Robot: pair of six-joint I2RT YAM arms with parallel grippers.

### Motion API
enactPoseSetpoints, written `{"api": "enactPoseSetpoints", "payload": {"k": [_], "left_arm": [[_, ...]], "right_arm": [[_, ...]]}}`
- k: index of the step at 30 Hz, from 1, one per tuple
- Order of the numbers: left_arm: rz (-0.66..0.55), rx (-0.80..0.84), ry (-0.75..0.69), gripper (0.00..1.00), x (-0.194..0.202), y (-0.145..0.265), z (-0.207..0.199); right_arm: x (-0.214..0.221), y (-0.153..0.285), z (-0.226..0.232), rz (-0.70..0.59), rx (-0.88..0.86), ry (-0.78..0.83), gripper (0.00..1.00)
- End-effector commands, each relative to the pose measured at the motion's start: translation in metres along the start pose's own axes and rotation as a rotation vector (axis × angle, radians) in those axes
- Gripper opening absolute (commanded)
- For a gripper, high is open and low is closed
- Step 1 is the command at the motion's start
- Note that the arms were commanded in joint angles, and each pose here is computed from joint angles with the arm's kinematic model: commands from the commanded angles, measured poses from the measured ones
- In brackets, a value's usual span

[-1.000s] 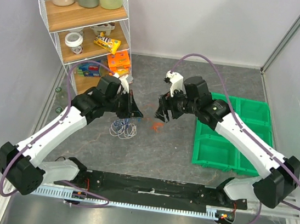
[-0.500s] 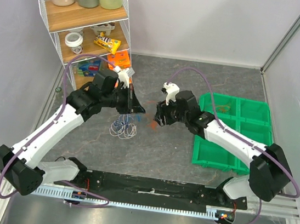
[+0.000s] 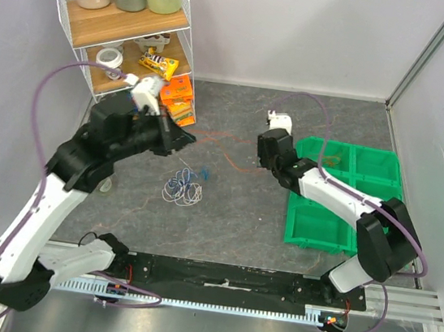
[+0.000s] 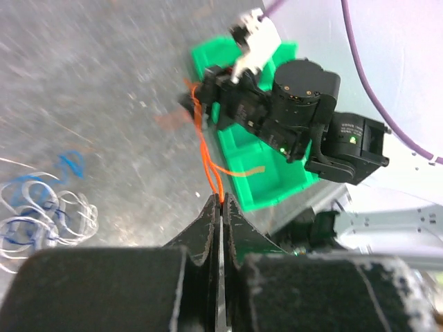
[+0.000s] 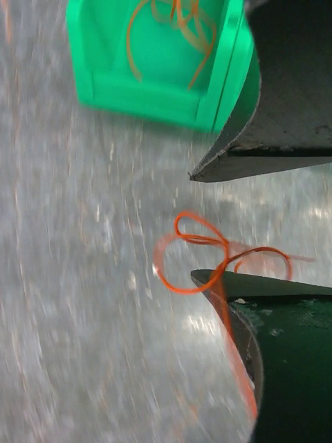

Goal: Untangle the cables

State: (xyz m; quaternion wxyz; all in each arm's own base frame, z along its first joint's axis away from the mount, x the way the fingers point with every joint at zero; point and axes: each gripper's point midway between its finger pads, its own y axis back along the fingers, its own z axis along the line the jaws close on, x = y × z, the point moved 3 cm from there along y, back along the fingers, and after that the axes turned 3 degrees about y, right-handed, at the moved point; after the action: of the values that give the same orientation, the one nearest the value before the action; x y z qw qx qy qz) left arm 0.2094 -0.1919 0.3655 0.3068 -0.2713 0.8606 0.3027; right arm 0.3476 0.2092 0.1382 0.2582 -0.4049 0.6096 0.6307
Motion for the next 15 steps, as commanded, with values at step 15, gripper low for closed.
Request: {"api": "enactPoseSetpoints", "payload": {"k": [15], "left_arm": [[-0.254, -0.086, -0.213, 0.02, -0.058, 0.064, -0.016]], "right_arm": [[-0.063, 0.014, -0.025, -0.045, -0.236, -0.115, 0.56]]}}
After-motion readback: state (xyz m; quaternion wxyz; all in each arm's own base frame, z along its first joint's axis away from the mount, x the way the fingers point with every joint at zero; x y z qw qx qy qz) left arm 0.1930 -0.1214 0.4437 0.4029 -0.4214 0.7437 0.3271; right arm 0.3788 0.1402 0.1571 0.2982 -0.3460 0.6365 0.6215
